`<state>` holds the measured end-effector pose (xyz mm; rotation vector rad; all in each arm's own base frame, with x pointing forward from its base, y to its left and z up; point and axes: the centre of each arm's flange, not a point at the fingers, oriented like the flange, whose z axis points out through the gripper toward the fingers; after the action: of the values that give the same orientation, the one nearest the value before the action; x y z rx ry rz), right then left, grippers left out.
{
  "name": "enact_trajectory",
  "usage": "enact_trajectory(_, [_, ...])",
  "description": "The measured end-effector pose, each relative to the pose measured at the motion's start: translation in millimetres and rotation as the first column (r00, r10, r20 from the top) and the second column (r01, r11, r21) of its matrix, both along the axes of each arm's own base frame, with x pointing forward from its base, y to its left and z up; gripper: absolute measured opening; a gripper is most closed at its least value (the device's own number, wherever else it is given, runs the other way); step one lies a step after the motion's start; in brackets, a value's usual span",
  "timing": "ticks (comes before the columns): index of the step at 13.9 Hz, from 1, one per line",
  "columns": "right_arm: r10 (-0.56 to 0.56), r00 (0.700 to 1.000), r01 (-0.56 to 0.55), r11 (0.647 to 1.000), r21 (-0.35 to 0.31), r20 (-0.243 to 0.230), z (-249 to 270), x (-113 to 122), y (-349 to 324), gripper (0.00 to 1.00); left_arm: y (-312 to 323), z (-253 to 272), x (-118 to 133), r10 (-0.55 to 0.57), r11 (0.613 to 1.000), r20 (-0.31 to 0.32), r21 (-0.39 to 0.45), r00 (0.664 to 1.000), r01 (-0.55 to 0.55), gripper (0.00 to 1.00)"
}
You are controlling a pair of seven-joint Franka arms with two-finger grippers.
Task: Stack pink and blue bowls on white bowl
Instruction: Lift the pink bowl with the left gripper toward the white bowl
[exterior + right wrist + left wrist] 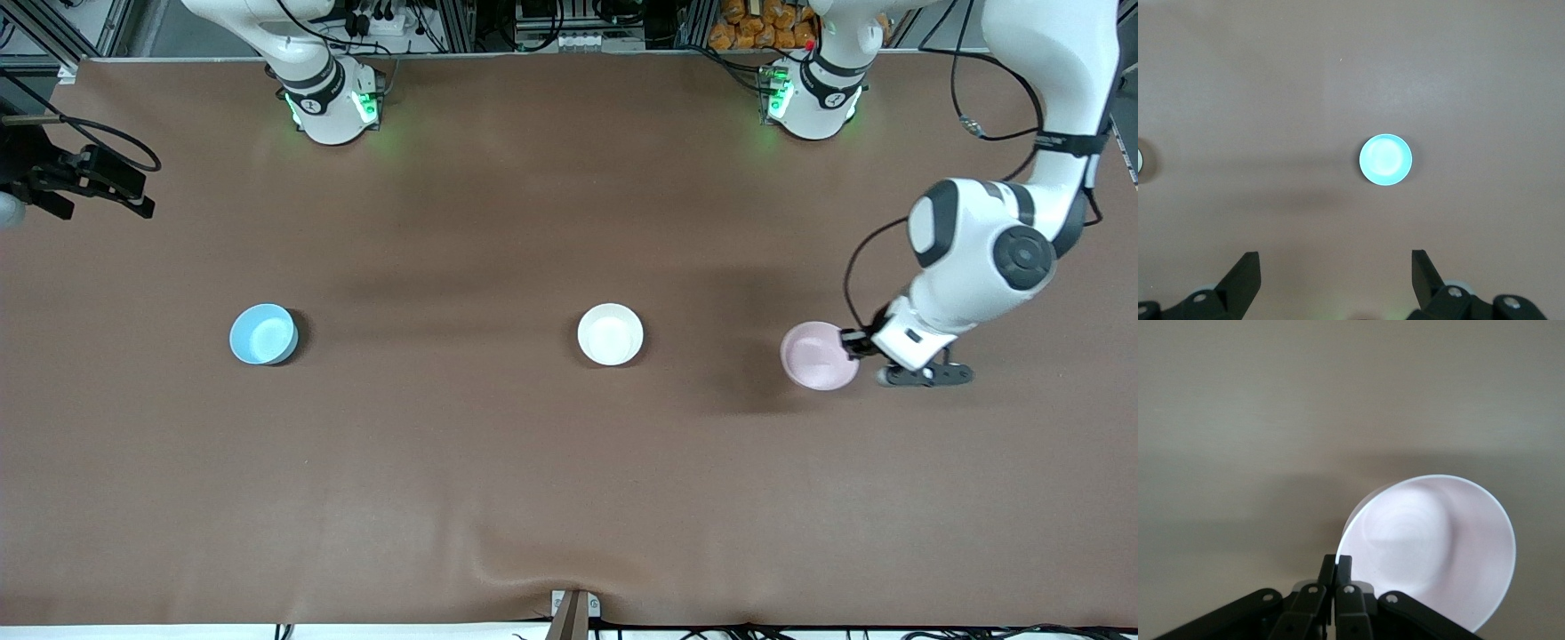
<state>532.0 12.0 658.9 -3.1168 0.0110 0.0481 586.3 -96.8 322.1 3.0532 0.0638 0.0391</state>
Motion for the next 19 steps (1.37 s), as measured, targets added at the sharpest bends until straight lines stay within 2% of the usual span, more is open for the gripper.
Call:
enact_trajectory(4, [0.000,1.000,0.000,1.000,0.000,0.000,0,0,0,1.00,-110,14,-18,0.116,0.992,-0.019,-0.055,0.993,-0.117,0.03])
enact_trajectory(9, [-0.001,1.000,0.001,1.000,0.000,0.000,0,0,0,1.00,-219,1,-44,0.153,0.983,-0.071,-0.088,0.986,-0.159,0.03])
enact_trajectory(13, [-0.001,1.000,0.001,1.000,0.000,0.000,0,0,0,1.00,-243,-23,-45,0.143,0.981,-0.076,-0.120,0.987,-0.151,0.03])
enact_trajectory(19, [-0.001,1.000,0.001,1.000,0.000,0.000,0,0,0,1.00,-271,-42,-63,0.096,0.987,-0.095,-0.123,0.991,-0.107,0.03])
